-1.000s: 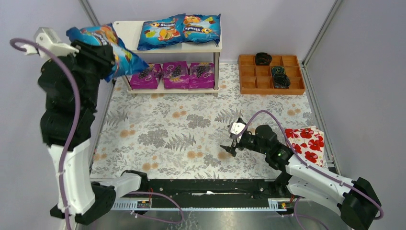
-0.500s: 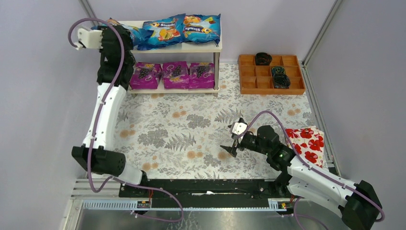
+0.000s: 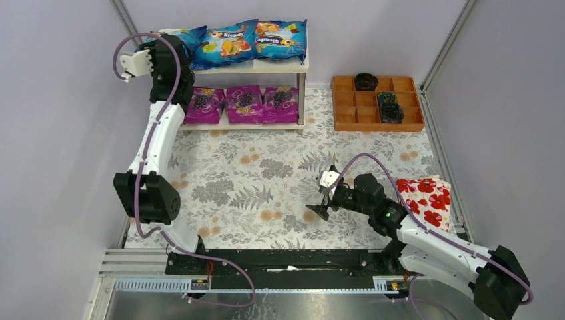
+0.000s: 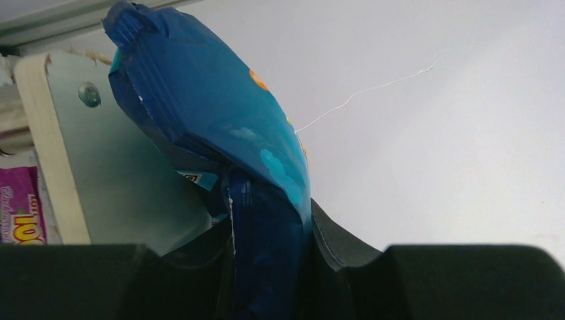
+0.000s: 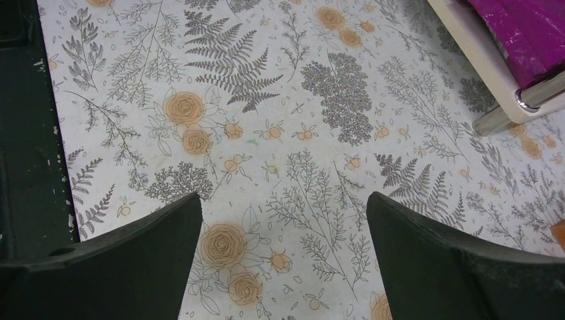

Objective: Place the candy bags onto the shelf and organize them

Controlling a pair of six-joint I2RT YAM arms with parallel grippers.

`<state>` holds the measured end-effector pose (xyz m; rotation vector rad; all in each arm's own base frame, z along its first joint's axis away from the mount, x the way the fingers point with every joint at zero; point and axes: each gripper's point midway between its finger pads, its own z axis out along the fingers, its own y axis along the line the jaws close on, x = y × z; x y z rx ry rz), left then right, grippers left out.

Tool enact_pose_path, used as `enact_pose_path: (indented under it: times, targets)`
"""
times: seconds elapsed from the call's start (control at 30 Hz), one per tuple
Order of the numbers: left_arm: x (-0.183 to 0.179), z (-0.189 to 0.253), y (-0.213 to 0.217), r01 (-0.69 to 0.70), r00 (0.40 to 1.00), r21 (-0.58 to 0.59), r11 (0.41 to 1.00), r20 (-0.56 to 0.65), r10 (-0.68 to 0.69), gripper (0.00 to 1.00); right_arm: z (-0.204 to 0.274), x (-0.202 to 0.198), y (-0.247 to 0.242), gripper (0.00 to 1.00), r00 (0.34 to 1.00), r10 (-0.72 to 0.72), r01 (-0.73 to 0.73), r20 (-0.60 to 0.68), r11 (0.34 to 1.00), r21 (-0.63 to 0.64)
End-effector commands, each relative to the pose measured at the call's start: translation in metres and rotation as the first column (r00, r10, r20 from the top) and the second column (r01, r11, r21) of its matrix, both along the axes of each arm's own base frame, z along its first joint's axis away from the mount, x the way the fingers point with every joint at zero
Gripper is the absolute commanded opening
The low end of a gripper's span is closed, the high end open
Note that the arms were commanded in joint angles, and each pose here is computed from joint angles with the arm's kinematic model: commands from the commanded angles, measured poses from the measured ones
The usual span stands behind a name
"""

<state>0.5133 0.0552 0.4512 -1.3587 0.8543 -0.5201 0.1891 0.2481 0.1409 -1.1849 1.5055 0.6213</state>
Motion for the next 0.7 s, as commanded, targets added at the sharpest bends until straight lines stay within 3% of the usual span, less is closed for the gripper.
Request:
enact_pose_path:
  times: [0.0, 0.33, 0.4, 0.67]
  targets:
    - [-0.008, 0.079, -0.005, 0.018, 0.936, -0.109, 0.994, 0.351, 0.021, 0.14, 0.011, 0.002, 0.005, 1.0, 1.0, 0.013, -0.013, 0.014, 1.0, 0.024]
    - [-0.007, 0.052, -0.013, -0.025, 0.959, -0.067, 0.997, 0.279, 0.043, 0.33, 0.009, 0.001, 0.005, 1.0, 1.0, 0.017, -0.017, 0.011, 0.999, 0.027]
    - [-0.011, 0.049, -0.013, -0.028, 0.96, -0.041, 0.999, 0.276, 0.038, 0.41, 0.008, 0.0, 0.005, 1.0, 1.0, 0.018, -0.018, 0.01, 0.999, 0.027]
    - [-0.021, 0.047, -0.027, 0.037, 0.97, 0.09, 0.995, 0.236, -0.058, 0.95, 0.007, 0.002, 0.005, 1.0, 0.999, 0.013, -0.014, 0.029, 0.999, 0.032]
